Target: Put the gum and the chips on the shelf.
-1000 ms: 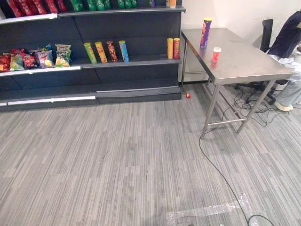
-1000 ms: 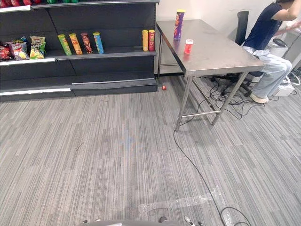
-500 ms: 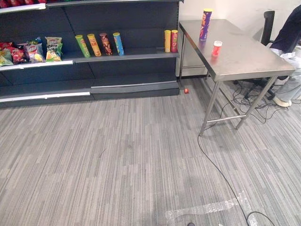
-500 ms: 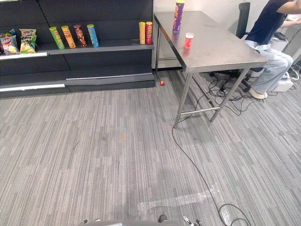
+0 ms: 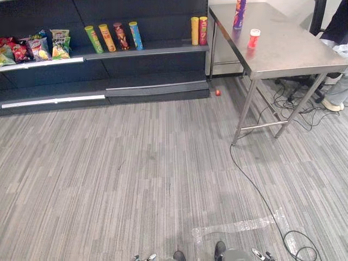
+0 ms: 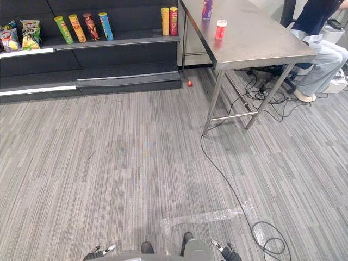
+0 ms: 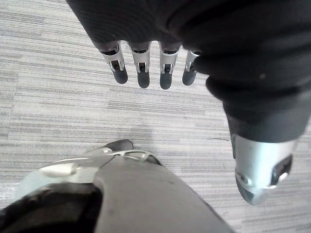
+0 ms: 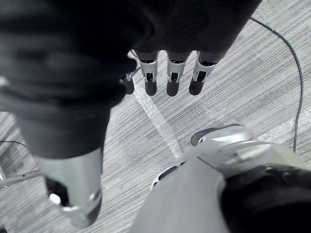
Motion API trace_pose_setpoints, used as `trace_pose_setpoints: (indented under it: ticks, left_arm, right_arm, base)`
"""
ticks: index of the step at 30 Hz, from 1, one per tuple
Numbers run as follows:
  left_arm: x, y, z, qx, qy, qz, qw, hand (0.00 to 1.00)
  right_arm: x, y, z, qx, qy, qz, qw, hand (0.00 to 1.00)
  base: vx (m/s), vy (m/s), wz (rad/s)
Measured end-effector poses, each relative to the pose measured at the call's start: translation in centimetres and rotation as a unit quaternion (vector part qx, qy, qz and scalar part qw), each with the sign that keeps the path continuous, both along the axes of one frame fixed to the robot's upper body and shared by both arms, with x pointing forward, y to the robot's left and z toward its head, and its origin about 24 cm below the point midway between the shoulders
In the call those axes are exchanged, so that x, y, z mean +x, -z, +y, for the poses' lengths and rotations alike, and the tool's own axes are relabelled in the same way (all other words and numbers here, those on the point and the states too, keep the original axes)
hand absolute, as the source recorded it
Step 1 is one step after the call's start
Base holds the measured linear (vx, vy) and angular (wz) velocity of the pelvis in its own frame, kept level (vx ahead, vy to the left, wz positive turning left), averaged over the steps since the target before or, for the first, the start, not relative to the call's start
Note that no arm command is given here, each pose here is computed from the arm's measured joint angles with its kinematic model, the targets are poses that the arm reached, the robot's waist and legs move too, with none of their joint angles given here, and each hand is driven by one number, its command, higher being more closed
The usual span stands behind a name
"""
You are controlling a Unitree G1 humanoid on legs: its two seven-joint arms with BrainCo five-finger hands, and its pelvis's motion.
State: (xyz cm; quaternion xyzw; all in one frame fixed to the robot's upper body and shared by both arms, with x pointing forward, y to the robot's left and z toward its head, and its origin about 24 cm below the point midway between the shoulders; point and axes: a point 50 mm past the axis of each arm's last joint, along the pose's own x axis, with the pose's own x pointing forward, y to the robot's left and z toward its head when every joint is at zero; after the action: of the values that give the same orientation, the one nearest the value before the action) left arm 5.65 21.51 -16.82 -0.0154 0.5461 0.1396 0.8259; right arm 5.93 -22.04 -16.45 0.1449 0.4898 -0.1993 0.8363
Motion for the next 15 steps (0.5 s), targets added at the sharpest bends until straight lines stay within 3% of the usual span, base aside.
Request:
trace_pose_setpoints:
  ticks: [5,10,15]
  left_arm:
    - [0.3,-0.1,0.2,-0.038,-0.132,-0.040,0.990,0.00]
    - [0.3,-0.1,-0.2,-0.045,-0.149,-0.049,0.987,0.00]
    - [-0.1,0.0,-0.7,-0.048,-0.150,-0.045,0.987,0.00]
  right_arm:
    - [-0.3,-0.1,-0.4,0.003,0.015,-0.005,1.000,0.00]
    - [0.7,-0.3,-0.7,-0.003,0.023,-0.021,1.000,0.00]
    - [1.5,-0.5,-0.9,-0.010,0.016,-0.033,0.999,0.00]
  base:
    - [0.05,-0.034,0.19]
    - [0.21,0.212,-0.06]
    - [0.39,0.434,-0.53]
